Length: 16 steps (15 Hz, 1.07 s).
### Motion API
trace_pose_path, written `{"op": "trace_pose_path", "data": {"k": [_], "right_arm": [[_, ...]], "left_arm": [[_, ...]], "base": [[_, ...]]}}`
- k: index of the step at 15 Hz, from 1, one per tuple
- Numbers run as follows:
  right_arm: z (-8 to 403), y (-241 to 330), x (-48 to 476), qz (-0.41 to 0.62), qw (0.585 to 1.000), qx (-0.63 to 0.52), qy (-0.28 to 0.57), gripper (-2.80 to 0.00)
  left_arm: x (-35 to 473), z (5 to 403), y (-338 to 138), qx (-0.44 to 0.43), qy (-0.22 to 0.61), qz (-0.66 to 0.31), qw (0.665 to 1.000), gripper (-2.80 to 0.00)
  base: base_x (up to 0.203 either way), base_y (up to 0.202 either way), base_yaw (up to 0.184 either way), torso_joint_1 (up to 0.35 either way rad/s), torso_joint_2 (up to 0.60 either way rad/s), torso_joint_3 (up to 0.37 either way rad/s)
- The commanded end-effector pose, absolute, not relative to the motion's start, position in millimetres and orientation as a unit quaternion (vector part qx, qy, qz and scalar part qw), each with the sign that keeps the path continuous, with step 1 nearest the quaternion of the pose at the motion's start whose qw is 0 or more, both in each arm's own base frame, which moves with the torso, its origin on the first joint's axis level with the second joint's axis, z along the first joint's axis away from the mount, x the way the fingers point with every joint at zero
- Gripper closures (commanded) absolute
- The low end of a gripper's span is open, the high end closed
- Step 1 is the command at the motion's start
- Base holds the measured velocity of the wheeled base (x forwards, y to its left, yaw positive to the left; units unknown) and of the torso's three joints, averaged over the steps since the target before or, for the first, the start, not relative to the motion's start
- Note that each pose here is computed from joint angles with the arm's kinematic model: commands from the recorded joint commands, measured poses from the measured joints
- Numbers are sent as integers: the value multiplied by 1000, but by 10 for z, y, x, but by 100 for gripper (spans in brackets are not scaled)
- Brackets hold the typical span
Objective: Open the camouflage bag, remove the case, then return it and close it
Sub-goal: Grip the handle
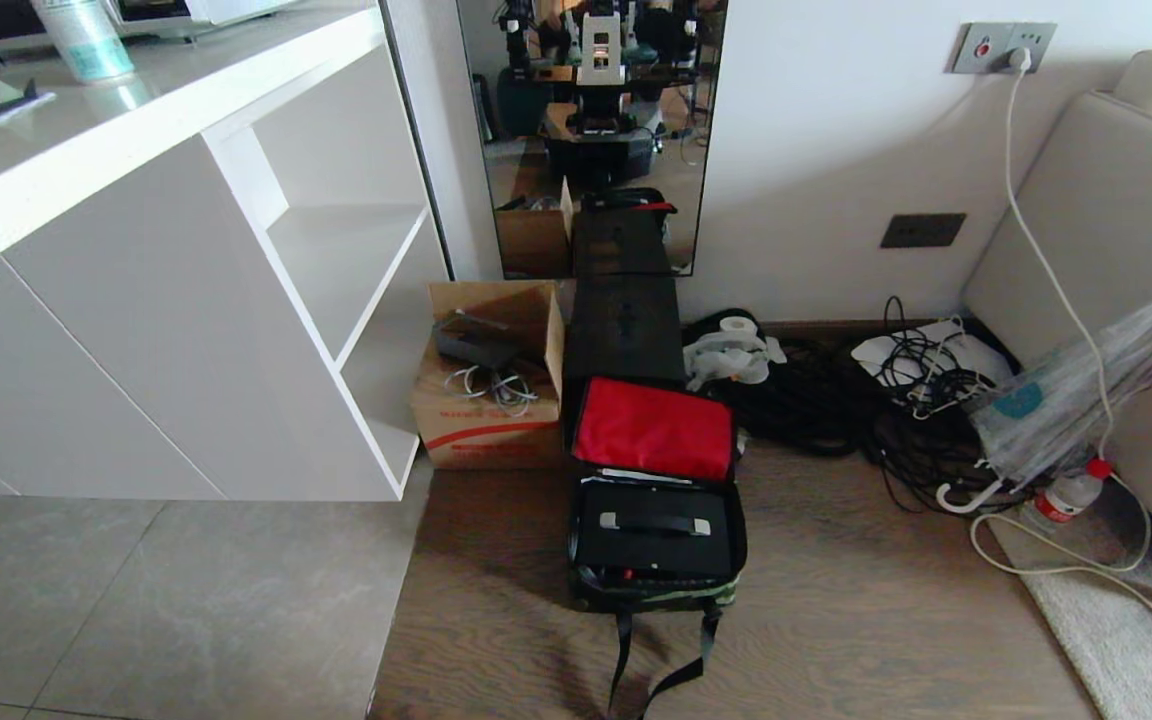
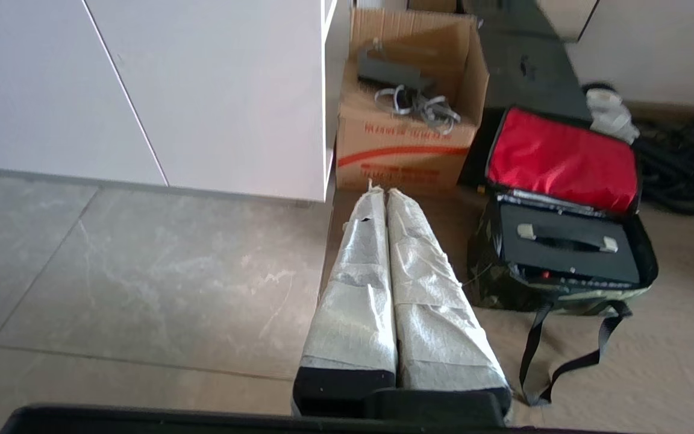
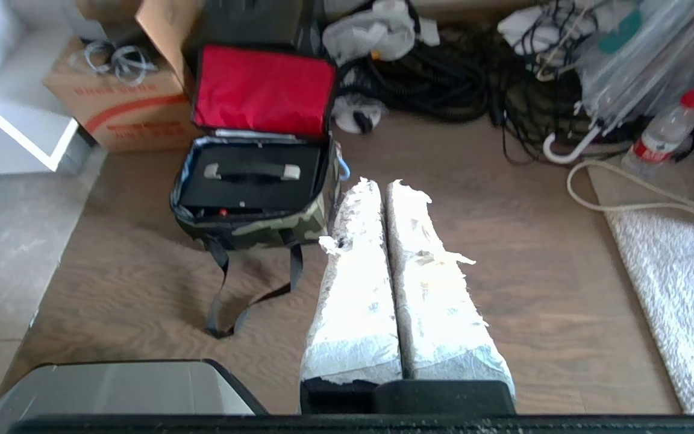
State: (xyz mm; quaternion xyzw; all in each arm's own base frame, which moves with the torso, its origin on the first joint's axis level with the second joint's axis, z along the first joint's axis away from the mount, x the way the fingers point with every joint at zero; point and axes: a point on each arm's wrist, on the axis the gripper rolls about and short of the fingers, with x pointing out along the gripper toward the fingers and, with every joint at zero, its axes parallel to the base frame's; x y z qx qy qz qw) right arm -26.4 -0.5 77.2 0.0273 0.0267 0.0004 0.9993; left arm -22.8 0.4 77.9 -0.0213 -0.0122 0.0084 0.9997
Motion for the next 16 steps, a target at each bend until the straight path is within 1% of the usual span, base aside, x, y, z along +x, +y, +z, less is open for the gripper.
{"op": "trace_pose_path", "data": {"k": [1,16], "right_arm": [[774,-5,-263,1,999,27,27,0],[770,-5,-261,1,999,27,28,0]], "left_arm": [[-221,754,4,-22,-8,9,1000,0],[-221,755,4,-22,-8,8,1000,0]], "base": [[0,0,0,2,5,205],[0,0,0,2,3,198]]}}
